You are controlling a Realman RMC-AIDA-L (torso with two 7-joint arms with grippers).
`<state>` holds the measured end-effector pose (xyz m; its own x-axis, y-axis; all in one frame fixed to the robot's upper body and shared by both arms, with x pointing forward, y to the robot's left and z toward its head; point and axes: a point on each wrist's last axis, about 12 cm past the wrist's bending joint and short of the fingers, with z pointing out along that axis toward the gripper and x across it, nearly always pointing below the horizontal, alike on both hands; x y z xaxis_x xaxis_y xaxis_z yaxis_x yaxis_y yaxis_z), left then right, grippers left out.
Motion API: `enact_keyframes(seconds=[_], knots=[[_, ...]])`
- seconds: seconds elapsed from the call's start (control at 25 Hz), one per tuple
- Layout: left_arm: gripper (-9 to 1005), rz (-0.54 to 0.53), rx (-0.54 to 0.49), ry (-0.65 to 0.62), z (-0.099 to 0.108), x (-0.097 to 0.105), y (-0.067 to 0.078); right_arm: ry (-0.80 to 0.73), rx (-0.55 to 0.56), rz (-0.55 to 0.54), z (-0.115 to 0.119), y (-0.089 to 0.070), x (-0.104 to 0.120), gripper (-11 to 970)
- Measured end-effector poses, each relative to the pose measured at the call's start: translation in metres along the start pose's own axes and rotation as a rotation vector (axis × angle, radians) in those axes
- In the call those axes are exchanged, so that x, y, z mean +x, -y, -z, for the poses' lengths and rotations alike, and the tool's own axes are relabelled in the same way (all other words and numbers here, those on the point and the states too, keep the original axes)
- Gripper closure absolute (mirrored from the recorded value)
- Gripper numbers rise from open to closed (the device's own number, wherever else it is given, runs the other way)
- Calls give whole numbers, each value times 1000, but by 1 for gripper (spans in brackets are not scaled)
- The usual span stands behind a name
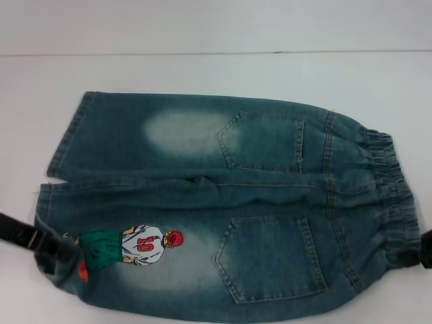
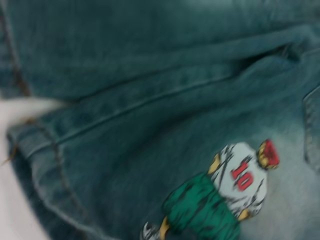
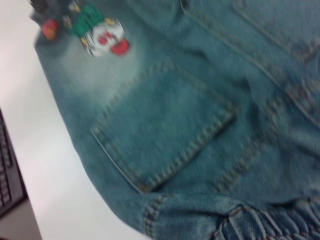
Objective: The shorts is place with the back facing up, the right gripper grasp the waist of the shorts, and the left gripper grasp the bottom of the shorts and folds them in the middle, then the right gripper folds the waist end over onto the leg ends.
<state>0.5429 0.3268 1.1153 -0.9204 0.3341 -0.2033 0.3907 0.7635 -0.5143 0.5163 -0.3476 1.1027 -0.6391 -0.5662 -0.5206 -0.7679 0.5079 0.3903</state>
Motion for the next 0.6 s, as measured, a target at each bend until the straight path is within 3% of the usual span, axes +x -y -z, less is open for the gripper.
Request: enact_keyframes(seconds=[0.28,0.6], knots=[[972,-16,30,140,13,-14,0,165,-11,-22,11,-1,-6,897],[971,-32,-44,294,26,-38,-7,339,70,-154,45,9,-3,885]])
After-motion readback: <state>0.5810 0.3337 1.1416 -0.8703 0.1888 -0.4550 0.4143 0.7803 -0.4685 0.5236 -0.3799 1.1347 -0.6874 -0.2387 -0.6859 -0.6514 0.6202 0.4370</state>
